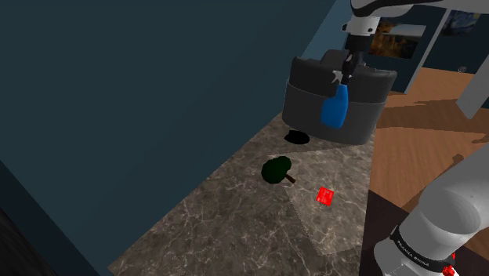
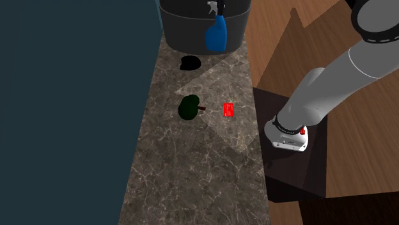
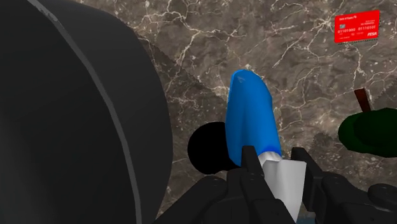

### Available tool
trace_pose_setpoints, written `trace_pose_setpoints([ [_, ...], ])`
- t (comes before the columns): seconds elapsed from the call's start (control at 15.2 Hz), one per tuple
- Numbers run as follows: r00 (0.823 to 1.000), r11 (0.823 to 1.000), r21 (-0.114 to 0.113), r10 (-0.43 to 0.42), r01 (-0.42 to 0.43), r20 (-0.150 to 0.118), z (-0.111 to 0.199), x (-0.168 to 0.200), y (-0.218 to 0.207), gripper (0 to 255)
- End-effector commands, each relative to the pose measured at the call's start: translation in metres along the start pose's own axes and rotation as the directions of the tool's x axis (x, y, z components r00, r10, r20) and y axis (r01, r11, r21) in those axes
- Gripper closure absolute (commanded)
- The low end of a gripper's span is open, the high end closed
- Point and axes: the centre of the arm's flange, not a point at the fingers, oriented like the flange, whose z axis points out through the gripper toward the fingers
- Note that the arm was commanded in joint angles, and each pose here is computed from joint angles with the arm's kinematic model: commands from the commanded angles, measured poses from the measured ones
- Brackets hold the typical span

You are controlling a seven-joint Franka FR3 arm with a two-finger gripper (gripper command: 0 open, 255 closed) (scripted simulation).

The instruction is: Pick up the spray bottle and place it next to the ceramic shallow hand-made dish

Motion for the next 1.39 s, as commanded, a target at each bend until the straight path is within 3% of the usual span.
trace_pose_setpoints([
  [0.0,1.0,1.0,0.0,0.0,0.0,-0.001,0.01,-0.001,0.001,255],
  [1.32,1.0,1.0,0.0,0.0,0.0,-0.001,0.116,0.0,0.001,255],
])
